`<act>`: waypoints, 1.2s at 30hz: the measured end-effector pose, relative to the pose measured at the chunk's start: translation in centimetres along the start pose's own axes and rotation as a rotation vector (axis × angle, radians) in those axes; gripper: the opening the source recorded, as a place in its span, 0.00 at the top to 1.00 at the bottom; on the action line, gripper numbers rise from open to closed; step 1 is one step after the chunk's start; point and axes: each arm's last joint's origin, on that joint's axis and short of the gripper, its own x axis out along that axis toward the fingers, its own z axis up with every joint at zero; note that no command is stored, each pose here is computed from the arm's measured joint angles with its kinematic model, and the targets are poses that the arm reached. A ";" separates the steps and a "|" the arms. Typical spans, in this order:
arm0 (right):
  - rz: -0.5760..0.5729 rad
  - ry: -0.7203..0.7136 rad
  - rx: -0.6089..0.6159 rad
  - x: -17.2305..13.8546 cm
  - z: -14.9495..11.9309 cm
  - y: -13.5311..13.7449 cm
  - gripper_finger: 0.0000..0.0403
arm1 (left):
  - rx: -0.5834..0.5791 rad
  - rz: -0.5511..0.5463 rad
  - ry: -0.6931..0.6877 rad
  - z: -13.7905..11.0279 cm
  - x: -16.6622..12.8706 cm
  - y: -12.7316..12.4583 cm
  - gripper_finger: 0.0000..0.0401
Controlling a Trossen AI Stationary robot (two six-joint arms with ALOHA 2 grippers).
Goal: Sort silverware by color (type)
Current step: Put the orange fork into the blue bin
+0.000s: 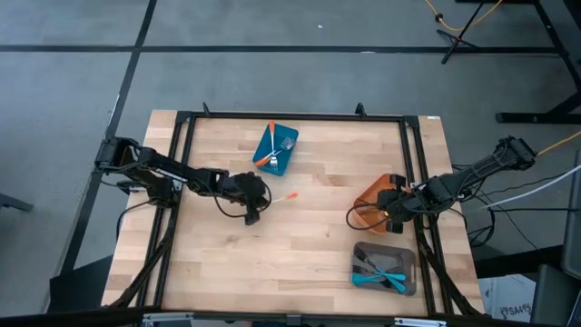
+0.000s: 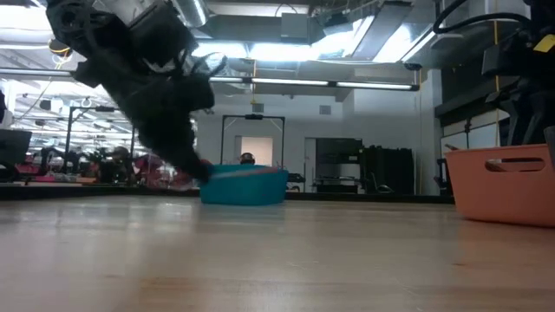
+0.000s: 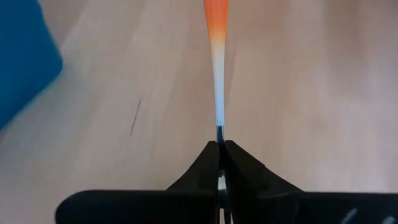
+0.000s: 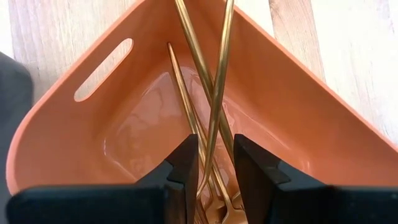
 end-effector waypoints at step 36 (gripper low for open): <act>0.000 -0.001 0.000 0.0 0.0 0.0 0.78 | -0.664 0.430 -0.730 5.3 -0.2 7.5 0.97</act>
